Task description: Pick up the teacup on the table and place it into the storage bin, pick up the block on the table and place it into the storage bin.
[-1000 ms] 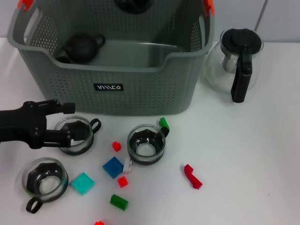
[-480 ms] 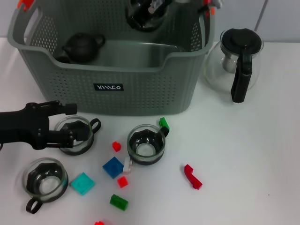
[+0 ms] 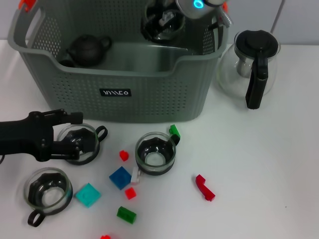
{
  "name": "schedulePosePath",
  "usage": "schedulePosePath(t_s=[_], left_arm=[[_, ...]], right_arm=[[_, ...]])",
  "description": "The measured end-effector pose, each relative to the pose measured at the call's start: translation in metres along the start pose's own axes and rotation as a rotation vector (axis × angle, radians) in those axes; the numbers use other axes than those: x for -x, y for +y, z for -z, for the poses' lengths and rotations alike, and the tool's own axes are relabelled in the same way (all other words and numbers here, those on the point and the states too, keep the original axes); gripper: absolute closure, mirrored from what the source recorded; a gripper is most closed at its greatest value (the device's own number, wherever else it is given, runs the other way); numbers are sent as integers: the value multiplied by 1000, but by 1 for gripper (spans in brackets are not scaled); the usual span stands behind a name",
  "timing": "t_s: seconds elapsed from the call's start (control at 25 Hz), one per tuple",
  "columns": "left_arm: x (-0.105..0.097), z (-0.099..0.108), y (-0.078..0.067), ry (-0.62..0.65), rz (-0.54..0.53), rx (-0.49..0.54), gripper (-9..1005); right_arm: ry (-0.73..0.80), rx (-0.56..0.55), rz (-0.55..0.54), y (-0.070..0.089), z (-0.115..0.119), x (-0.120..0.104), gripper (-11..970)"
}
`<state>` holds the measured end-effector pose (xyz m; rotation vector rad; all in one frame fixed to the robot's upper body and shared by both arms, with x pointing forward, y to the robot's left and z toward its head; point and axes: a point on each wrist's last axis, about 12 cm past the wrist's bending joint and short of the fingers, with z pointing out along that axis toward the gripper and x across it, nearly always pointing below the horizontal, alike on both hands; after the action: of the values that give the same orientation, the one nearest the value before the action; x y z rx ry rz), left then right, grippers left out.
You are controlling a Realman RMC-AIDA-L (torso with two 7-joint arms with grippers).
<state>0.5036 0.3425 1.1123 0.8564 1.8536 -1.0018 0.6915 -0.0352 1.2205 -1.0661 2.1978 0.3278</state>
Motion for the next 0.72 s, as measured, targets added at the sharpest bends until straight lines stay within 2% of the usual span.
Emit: schedulePosePath(t_s=[0.72], left_arm=[[-5,-6,1,-2,5,7,70]], right_arm=[[36,-29,-17,-5,-14,-23,891]])
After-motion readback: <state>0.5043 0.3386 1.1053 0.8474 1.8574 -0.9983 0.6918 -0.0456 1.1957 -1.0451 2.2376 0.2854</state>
